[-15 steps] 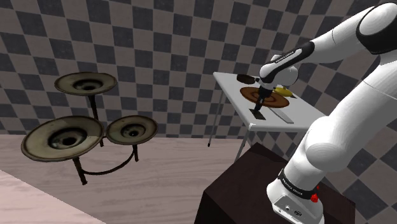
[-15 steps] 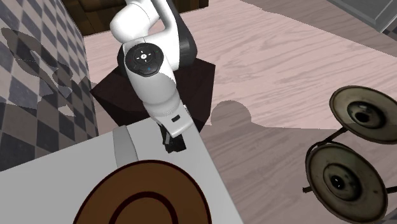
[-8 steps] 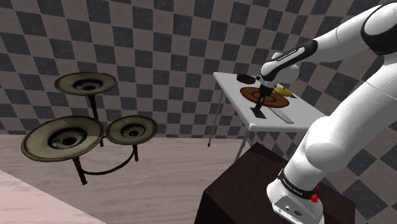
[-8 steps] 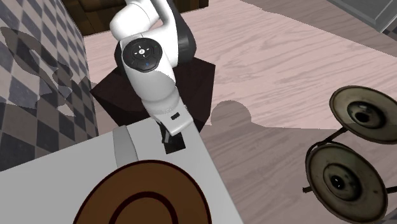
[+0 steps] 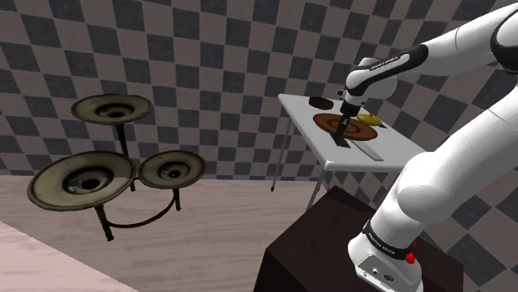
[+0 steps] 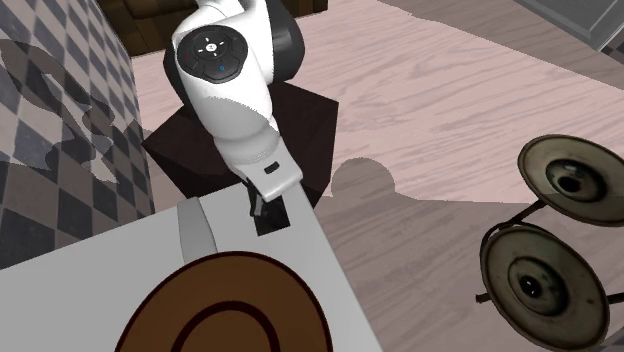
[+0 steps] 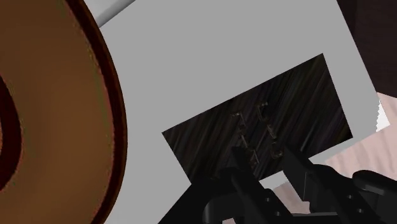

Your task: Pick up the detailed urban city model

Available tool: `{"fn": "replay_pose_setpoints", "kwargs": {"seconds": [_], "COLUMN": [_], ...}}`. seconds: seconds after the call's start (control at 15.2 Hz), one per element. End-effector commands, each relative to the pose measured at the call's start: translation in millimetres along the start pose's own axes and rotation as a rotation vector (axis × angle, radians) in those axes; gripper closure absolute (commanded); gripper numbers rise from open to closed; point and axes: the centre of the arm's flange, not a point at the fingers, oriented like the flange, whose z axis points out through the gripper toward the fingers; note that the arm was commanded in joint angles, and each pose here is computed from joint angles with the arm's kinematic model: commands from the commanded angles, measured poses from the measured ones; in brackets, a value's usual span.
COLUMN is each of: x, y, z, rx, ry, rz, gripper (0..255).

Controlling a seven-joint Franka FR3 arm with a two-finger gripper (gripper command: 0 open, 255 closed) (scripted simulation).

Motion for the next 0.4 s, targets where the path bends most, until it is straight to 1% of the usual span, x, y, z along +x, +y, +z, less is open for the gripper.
{"fn": "replay_pose_setpoints", "kwargs": {"seconds": [0.0,0.2,0.33], "x": [0.6,1.5,1.5], "y": [-1.6,-2.0,-2.0], "z": [-12.6,-28.4,-29.2], "rx": [0.000,0.000,0.000], "ry": [-0.001,-0.001,-0.001], "rz": [0.000,0.000,0.000], "gripper": [255,255,255]}}
